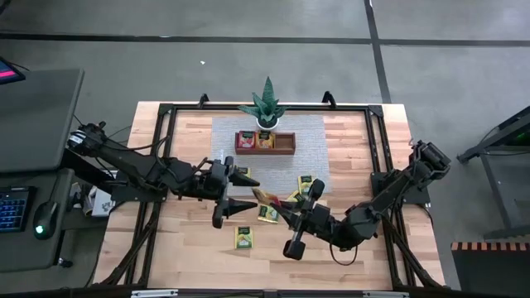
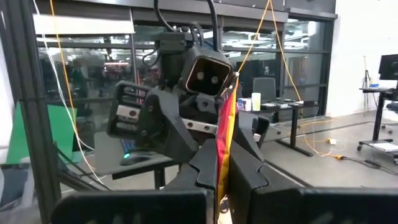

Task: Pick & Place Tea
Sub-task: Put the orange tea bag into the middle section of the wooden organizer

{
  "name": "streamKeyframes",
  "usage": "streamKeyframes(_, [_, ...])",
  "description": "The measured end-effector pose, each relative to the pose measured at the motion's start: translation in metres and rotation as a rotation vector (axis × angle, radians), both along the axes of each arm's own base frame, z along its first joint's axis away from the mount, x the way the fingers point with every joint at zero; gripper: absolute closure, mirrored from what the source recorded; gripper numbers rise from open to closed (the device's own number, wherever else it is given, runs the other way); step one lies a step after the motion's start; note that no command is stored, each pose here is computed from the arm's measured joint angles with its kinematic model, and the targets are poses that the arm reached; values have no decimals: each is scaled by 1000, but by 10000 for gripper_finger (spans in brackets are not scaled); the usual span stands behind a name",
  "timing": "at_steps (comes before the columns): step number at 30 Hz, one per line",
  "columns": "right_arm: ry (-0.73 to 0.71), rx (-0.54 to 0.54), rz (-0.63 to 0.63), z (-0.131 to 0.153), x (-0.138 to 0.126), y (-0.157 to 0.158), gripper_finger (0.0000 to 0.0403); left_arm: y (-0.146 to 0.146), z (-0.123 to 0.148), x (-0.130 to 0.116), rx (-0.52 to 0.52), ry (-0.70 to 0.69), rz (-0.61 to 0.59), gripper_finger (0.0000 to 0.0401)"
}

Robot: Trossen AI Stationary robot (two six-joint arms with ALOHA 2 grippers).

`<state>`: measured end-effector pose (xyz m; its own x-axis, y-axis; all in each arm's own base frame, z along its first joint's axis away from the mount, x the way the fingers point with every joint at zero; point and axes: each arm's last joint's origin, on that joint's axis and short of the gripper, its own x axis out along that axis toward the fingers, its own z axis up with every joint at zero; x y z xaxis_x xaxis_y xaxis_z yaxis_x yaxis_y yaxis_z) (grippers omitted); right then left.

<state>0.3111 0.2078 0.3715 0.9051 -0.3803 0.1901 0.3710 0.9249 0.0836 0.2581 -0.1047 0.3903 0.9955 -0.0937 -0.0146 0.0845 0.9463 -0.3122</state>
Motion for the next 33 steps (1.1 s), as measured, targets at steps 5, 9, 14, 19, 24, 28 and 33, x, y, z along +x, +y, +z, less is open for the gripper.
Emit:
streamKeyframes(5, [-2, 2, -2, 0, 0, -1, 397, 0, 0, 0, -24, 2, -4, 120])
streamKeyframes(9, [-20, 17, 23, 0, 4, -5, 397, -2, -2, 3, -32, 3, -15, 134])
streamKeyframes(14, [-17, 23, 36, -1, 10, -11, 397, -3, -4, 6, -41, 1, -20, 162])
streamKeyframes(19, [-17, 20, 38, -2, 11, -13, 397, -2, -4, 6, -44, -1, 28, 190])
streamKeyframes(24, [-17, 20, 38, -2, 11, -13, 397, -2, -3, 6, -45, -9, 35, 246])
streamKeyframes(28, [-15, 20, 35, -2, 11, -13, 397, -2, -3, 6, -46, -9, 33, 313])
streamKeyframes(33, [-14, 21, 31, -2, 11, -13, 397, -2, -3, 6, -45, -8, 30, 391])
